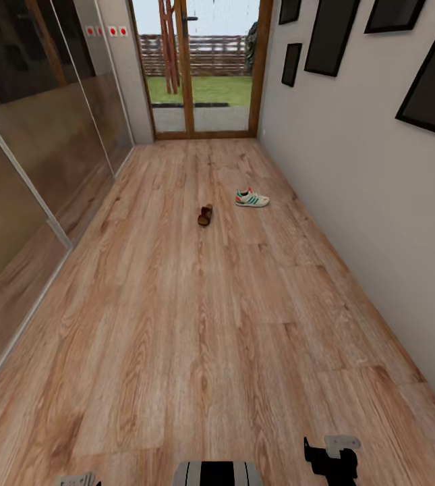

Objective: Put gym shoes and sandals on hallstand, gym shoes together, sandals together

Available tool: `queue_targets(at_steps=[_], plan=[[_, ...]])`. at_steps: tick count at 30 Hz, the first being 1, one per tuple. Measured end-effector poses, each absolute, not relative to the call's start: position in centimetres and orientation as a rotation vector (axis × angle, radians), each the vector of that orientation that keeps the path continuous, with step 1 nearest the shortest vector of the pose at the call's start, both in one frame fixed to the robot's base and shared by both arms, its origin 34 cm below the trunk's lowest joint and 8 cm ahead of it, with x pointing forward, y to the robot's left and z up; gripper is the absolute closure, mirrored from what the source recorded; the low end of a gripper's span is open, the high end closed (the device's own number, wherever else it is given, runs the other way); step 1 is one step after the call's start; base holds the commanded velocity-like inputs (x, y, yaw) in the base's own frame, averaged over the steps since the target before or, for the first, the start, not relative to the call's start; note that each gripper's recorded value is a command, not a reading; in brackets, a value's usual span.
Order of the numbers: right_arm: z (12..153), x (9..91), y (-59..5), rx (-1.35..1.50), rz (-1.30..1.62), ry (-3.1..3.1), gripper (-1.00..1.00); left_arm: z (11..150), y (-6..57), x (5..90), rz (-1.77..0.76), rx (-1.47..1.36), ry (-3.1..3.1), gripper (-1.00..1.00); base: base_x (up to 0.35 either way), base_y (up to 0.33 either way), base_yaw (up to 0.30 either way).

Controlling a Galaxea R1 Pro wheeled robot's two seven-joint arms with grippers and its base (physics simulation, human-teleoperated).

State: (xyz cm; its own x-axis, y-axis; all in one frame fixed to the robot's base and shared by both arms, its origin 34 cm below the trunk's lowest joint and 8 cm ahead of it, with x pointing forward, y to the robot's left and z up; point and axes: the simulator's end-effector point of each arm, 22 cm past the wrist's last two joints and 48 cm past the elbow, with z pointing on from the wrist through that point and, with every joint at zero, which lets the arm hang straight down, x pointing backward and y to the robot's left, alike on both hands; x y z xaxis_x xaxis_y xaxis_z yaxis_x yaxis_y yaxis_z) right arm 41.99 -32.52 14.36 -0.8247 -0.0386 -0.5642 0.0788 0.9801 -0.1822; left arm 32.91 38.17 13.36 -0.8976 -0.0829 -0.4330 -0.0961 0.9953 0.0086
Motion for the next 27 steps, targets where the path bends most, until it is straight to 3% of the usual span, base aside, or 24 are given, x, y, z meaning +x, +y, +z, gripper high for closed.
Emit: queue_targets(at_steps=[17, 27], plan=[[14.36, 41.99, -32.51, 0.028, -0.264, 2.527, -1.00, 13.36, 38.17, 32.91, 0.041, -0.128, 2.691, -1.00, 0.338, 0.002, 0.000], [14.35, 41.99, -32.51, 0.028, -0.264, 2.527, -1.00, 13.37, 38.19, 32.91, 0.042, -0.129, 2.691, -1.00, 0.331, 0.108, 0.000]])
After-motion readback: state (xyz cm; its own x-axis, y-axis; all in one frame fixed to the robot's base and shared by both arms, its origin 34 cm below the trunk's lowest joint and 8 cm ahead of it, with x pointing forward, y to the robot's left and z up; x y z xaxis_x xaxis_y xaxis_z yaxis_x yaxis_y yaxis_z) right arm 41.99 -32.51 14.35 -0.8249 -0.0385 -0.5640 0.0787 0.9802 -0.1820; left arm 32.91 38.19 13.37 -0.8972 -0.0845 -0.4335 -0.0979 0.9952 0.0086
